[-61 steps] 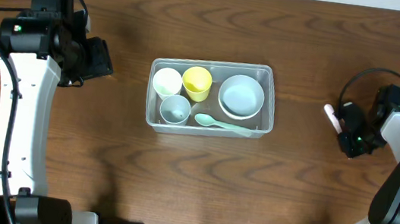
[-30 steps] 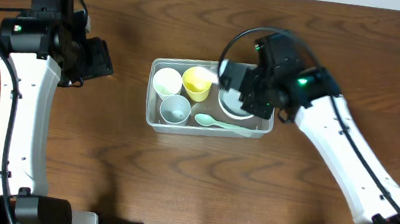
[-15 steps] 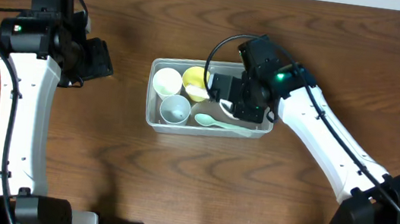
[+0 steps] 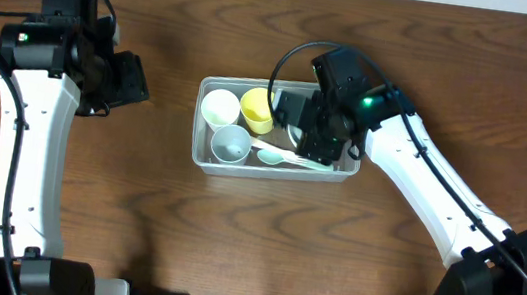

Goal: Pack container

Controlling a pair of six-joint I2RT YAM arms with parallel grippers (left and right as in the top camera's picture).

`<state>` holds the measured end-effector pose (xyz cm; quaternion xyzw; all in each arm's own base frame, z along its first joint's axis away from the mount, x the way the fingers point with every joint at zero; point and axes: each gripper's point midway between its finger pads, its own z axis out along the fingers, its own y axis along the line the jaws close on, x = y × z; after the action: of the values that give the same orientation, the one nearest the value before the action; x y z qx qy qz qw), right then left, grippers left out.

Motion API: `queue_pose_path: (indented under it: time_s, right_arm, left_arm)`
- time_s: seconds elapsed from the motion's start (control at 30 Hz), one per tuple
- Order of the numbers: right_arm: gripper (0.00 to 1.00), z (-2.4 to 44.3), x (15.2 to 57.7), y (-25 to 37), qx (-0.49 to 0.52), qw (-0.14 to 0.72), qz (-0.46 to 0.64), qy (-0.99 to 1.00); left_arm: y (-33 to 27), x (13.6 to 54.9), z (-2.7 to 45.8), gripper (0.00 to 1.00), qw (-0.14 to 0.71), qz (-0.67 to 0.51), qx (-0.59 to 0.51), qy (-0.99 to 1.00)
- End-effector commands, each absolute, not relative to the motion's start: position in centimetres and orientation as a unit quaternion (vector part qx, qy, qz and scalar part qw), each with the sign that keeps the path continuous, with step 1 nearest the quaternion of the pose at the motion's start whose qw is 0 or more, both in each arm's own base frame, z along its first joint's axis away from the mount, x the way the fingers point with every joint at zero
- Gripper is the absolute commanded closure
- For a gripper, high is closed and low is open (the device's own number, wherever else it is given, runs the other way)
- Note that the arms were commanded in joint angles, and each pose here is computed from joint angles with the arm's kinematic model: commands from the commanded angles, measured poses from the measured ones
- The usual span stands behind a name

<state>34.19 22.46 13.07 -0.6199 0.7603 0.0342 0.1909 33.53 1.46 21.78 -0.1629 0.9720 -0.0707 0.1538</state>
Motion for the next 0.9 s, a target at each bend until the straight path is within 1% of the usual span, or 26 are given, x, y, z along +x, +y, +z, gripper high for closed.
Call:
queue_pose_path:
  time_s: [0.0,0.17,0.23,0.27,0.37,0.47,0.57,0.87]
  right_arm:
    - [0.23,13.8,36.0,22.4,-0.518,0.221,0.043,0.825]
    - [0.18,17.9,40.9,18.7,-0.333,0.311,0.038,0.889]
    - [0.08,19.8,42.7,15.8,-0.244,0.343,0.042,0.906]
    - [0.02,20.6,43.5,14.0,-0.197,0.356,0.046,0.912]
    - [0.01,21.2,45.0,9.3,-0.100,0.368,0.049,0.923]
    - [0.01,20.9,45.5,5.5,-0.055,0.363,0.037,0.929]
    - [0.01,20.7,45.4,3.7,-0.037,0.357,0.043,0.932]
    - [0.01,20.0,44.4,2.7,-0.013,0.333,0.048,0.942]
  left_arm:
    - [1.6,33.5,21.3,0.39,0.148,-0.062,-0.141,0.977]
    - [0.2,34.1,21.5,0.39,0.161,-0.059,-0.080,0.982]
    - [-0.8,34.7,21.7,0.39,0.174,-0.058,-0.042,0.982]
    - [-1.3,35.0,21.8,0.29,0.181,-0.057,-0.023,0.982]
    - [-2.6,36.2,22.3,0.13,0.210,-0.048,0.017,0.976]
    - [-2.3,37.3,22.8,0.02,0.233,-0.012,0.022,0.972]
    - [-2.4,37.7,22.9,0.02,0.241,-0.010,0.023,0.970]
    - [-2.3,37.7,23.0,0.02,0.242,-0.007,0.023,0.970]
